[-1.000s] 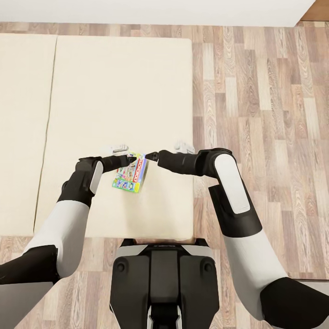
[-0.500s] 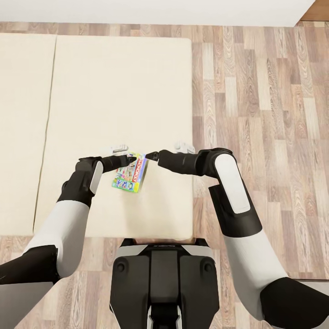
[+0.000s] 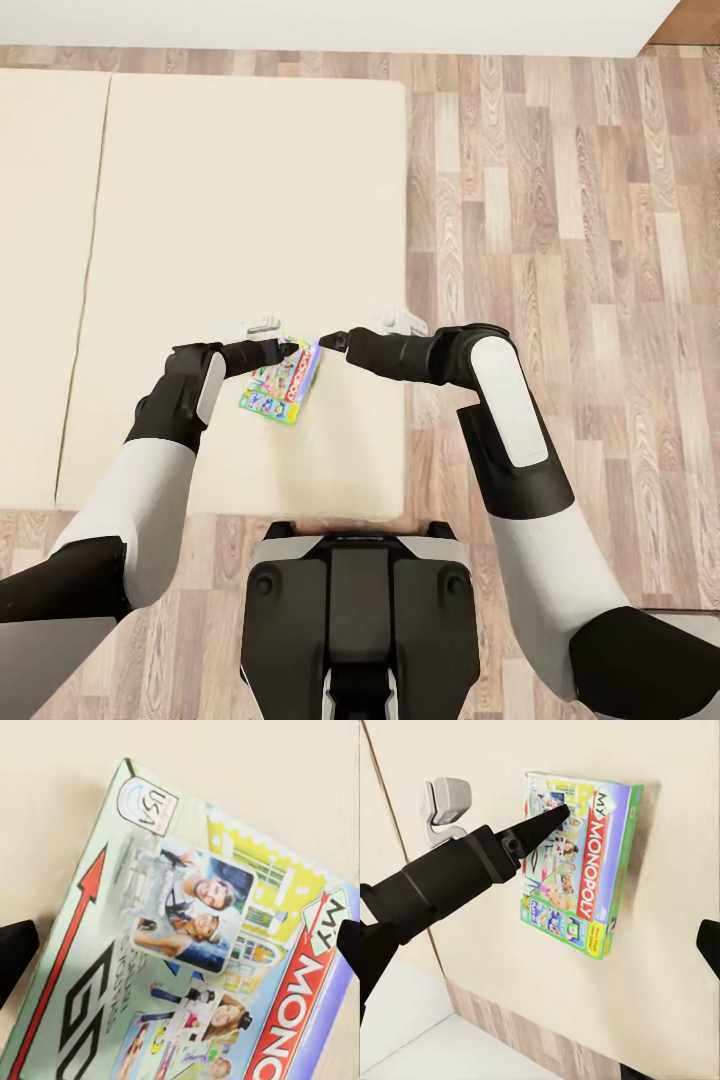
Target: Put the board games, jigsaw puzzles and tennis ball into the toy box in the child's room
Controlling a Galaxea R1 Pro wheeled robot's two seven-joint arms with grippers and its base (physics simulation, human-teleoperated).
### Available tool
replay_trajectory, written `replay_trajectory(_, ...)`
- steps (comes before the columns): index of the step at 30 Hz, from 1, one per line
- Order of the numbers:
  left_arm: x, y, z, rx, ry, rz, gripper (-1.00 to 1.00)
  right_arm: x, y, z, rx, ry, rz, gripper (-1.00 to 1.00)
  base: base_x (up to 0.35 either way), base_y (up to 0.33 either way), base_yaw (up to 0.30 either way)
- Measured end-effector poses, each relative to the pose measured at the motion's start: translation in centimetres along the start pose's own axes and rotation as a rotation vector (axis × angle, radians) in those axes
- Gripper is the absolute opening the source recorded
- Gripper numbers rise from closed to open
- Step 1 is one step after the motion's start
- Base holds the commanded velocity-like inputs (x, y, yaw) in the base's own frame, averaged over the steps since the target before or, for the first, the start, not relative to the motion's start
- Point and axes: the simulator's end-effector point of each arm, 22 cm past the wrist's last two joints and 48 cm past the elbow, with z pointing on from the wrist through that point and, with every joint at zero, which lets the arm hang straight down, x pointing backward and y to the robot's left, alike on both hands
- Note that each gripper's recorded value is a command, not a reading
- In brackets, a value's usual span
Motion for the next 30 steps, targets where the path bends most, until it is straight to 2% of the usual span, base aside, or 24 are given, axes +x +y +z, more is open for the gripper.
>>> replay_trajectory(21,0.0,0.1,0.0,-0.003,0.001,-0.001,1.00,0.0,0.0,0.0,0.001,0.000,-0.001,1.00,-0.043,-0.102,0.000)
replay_trajectory(30,0.7,1.2,-0.1,-0.048,0.031,-0.005,1.00,0.0,-0.6,0.0,0.027,0.001,-0.002,1.00,-0.006,-0.009,0.000)
